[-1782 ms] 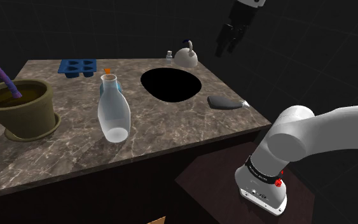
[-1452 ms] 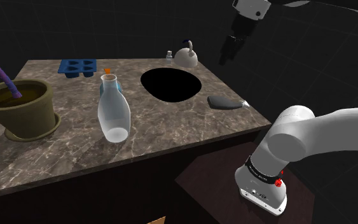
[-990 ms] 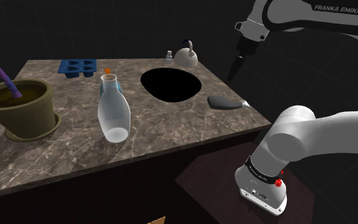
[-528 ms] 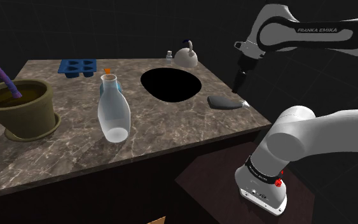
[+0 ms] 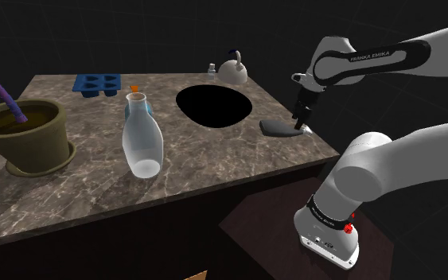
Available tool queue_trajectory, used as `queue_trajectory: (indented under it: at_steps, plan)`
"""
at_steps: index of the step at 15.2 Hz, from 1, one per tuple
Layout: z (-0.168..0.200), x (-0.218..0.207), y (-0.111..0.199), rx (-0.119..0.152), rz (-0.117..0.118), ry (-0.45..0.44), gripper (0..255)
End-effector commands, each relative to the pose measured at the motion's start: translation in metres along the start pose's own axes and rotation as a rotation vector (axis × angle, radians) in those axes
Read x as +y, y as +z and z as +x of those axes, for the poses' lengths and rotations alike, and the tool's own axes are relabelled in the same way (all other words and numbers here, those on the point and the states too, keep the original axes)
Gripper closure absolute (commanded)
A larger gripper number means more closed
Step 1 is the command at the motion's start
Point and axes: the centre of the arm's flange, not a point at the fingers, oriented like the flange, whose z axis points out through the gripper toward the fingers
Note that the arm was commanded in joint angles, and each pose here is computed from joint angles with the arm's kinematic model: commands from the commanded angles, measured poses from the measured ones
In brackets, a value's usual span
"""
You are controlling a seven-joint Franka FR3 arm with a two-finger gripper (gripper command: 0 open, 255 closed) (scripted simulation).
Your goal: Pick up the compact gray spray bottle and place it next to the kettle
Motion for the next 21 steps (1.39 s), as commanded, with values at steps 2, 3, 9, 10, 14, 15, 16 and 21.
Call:
queue_trajectory:
  at_steps: [2, 3, 9, 10, 14, 15, 16, 21]
  plan:
    - [-0.007, 0.011, 0.018, -0.007, 0.004, -0.035, 0]
    - [-0.007, 0.011, 0.023, -0.007, 0.004, -0.035, 0]
    - [-0.007, 0.011, 0.052, -0.007, 0.004, -0.035, 0]
    - [-0.007, 0.011, 0.052, -0.007, 0.004, -0.035, 0]
    - [-0.007, 0.011, 0.052, -0.007, 0.004, -0.035, 0]
    - [-0.007, 0.011, 0.052, -0.007, 0.004, -0.035, 0]
    - [-0.007, 0.011, 0.052, -0.007, 0.004, -0.035, 0]
    - [-0.007, 0.011, 0.052, -0.007, 0.004, -0.035, 255]
